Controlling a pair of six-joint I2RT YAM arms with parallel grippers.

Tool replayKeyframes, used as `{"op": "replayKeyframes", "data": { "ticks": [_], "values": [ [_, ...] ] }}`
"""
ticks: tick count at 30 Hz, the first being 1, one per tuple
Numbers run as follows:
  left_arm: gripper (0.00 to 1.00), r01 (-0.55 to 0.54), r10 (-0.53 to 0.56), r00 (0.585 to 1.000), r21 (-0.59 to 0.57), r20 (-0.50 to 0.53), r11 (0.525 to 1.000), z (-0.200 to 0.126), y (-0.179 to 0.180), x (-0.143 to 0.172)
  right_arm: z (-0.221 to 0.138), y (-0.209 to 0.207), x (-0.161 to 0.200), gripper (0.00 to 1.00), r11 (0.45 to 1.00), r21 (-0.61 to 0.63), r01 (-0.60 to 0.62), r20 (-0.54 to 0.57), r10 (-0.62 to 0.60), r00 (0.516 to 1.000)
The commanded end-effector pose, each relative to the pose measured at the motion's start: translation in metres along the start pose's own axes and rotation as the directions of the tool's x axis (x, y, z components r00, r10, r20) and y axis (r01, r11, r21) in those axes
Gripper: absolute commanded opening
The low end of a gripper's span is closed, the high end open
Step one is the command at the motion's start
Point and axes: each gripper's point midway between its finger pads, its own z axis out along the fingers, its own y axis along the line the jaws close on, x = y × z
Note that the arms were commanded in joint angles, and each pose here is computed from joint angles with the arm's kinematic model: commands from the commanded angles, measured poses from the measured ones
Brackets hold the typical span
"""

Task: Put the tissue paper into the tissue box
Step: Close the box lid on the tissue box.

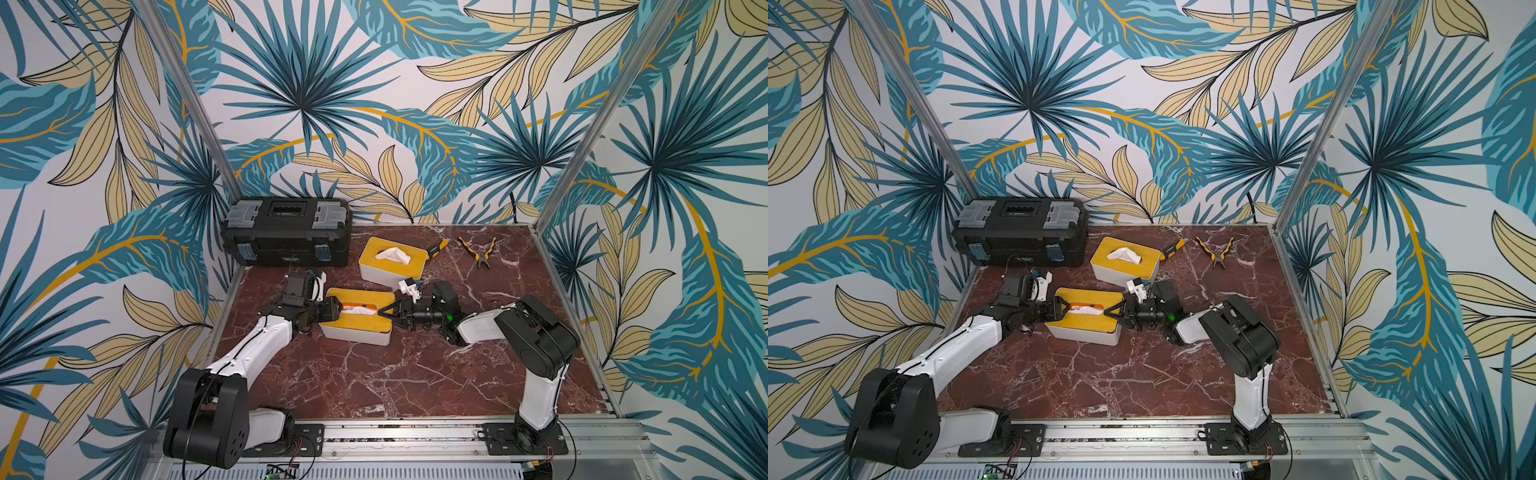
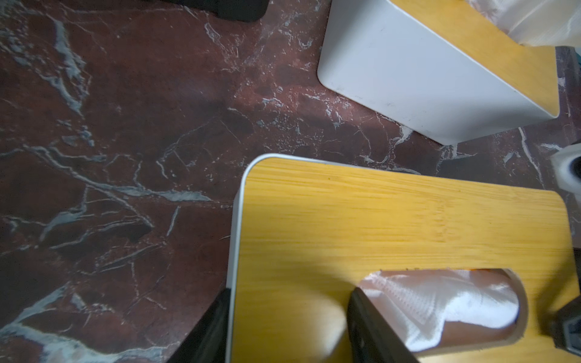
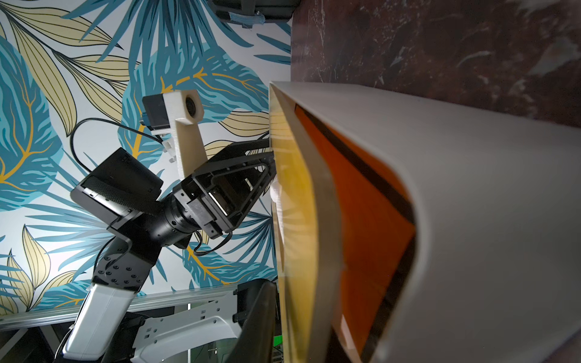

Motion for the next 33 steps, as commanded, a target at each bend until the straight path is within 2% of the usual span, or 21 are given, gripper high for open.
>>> {"op": "replayKeyframes", "data": {
  "ticks": [1, 11, 20, 22, 26, 33],
  "values": [
    [0.16, -0.008, 0.006, 0.999, -0.054, -0.035, 0.999, 0.004, 0.013, 0.009, -0.010, -0.039, 0.012, 0.25, 0.985, 0.145, -0.089, -0.019, 0.092, 0.996],
    [0.16, -0.012, 0.010, 0.999, -0.057, -0.037, 0.998, 0.004, 0.014, 0.010, -0.049, -0.036, 0.012, 0.32, 0.957, 0.289, -0.031, -0.021, 0.038, 0.999],
    [0.16, -0.006, 0.004, 0.999, -0.038, -0.035, 0.999, 0.005, 0.011, 0.011, -0.062, -0.032, 0.013, 0.50, 0.942, 0.337, 0.000, -0.016, 0.006, 1.000],
    [0.16, -0.006, 0.005, 0.999, -0.038, -0.034, 0.999, 0.005, 0.011, 0.011, -0.061, -0.026, 0.011, 0.57, 0.942, 0.335, 0.014, -0.012, -0.010, 1.000],
    [0.16, -0.006, 0.005, 0.999, -0.035, -0.035, 0.999, 0.005, 0.010, 0.012, -0.060, -0.012, 0.007, 0.81, 0.922, 0.381, 0.072, -0.012, -0.072, 0.997],
    [0.16, -0.004, 0.003, 0.999, -0.026, -0.033, 1.000, 0.005, 0.009, 0.011, -0.052, -0.007, -0.003, 0.94, 0.870, 0.477, 0.127, -0.026, -0.130, 0.991]
  ]
}}
